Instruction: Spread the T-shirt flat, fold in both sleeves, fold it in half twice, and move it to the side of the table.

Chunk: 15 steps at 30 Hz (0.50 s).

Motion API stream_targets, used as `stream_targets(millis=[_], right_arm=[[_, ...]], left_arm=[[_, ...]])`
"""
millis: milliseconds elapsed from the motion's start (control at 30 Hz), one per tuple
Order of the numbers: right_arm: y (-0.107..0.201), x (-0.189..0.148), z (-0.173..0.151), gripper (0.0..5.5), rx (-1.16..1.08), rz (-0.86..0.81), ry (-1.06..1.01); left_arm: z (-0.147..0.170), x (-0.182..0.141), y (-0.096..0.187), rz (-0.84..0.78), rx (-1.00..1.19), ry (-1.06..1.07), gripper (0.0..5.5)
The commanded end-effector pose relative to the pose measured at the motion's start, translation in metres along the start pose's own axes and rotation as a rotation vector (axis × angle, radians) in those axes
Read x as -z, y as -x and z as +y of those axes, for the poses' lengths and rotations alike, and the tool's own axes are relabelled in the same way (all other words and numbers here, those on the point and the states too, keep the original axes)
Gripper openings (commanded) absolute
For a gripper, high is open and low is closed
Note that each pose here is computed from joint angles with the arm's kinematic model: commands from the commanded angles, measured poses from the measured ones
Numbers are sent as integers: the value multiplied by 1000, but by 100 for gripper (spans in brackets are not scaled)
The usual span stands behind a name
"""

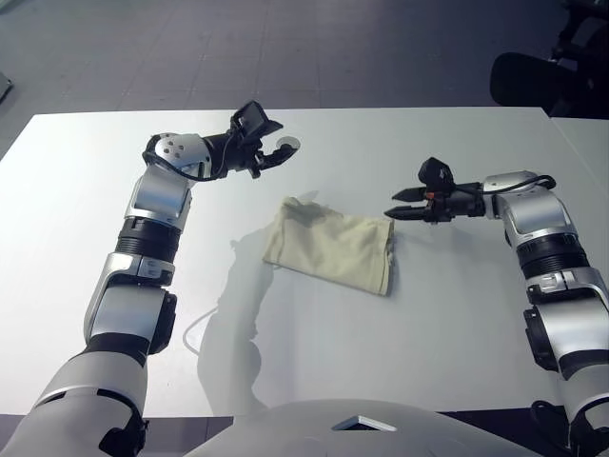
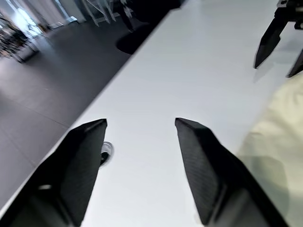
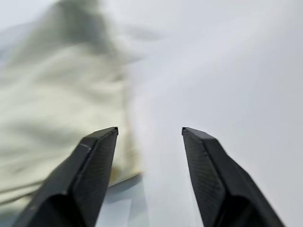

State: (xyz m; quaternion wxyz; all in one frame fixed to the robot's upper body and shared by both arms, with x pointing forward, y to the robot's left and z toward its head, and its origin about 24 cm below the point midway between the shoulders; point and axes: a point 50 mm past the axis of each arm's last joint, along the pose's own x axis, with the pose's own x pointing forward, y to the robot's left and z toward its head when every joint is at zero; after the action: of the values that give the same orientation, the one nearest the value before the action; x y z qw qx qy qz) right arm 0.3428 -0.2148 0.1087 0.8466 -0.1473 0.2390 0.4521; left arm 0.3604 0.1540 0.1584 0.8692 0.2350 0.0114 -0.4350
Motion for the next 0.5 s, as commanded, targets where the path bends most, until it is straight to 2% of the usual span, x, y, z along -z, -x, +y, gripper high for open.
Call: stream_targets(millis=[33,133,233,400,500], right_arm=[[-17,-27,24,336,-36,-144,71],[-35,-40,54,380,-132,-231,121],[-47,-47,77,425,-250,-291,179],[-68,-21,87,502,-346,-250,179],[-76,-3,86,538,-360,-208,165]], left_arm=[[-26,18,17,53,31,-9,355],[-45,30,24,89,35,22,401],[-44,36,30,101,-51,62,448],[-36,32,29,78,-134,96,529],[-33,27,25,62,-147,100,540]])
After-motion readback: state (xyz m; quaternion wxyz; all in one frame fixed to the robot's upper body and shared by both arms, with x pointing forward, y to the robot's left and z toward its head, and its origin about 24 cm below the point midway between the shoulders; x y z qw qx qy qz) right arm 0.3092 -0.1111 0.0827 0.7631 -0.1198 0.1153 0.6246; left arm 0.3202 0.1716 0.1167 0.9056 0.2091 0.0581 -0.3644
